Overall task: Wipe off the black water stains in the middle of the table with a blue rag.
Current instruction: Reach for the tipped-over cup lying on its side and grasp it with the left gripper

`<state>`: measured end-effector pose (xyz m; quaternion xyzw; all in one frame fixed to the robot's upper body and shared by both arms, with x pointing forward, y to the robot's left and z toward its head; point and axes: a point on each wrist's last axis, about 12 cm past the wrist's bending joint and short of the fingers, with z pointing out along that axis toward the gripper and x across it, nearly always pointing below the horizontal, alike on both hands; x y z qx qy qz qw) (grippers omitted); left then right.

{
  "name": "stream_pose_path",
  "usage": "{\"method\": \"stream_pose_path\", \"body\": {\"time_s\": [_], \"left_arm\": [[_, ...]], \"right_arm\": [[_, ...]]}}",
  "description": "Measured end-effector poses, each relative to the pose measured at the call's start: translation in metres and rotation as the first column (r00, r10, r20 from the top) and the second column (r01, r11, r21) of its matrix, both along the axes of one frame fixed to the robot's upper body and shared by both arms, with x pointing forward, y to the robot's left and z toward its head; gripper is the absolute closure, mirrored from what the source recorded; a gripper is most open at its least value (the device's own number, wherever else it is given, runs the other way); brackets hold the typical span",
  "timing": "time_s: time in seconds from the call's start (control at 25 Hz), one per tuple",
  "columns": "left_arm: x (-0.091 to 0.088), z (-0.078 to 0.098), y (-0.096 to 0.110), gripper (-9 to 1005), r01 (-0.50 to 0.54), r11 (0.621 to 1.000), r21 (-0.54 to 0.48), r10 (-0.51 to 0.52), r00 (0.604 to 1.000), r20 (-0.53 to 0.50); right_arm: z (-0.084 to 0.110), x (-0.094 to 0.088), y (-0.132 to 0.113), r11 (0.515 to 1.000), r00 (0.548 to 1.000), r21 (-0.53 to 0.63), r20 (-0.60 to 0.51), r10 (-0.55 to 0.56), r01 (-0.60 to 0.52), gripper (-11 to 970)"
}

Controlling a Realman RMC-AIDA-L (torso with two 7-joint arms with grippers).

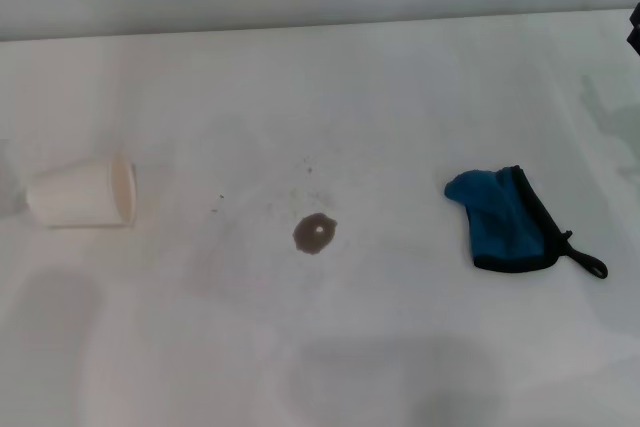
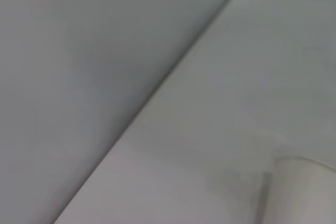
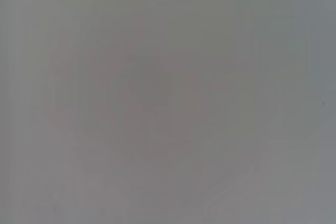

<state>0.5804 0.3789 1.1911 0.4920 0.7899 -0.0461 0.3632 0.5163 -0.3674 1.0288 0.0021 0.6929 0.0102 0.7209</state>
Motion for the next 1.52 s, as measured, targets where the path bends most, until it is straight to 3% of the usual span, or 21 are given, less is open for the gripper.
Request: {"method": "stream_pose_path", "body": {"time_s": [0.44,0.64,1.0,1.52], "left_arm": [[0.016,-0.01,-0.029,115,0.202,0.953,0.226,-0.198,0.979,-0.041],[0.025,-0.02,-0.04,114,0.253,0.94,0.228,-0.255,0.967,-0.023],[0.036,-0.052,-0.065,112,0.338,0.919,0.206,-0.336,0.941,-0.044],[0.037,-0.076,-0.08,111,0.388,0.902,0.19,-0.383,0.922,-0.063]], "right_arm": [[-0.001,-0.001,0.001,1.0,1.0,0.03,-0.002,0.002,-0.002,89],[-0.002,-0.002,0.002,0.999,1.0,0.038,-0.001,0.002,-0.002,89],[-0.001,-0.004,0.002,0.999,1.0,0.04,0.009,0.003,-0.003,89],[0.001,0.0,0.005,0.999,1.0,0.052,0.016,0.014,-0.015,89]]}}
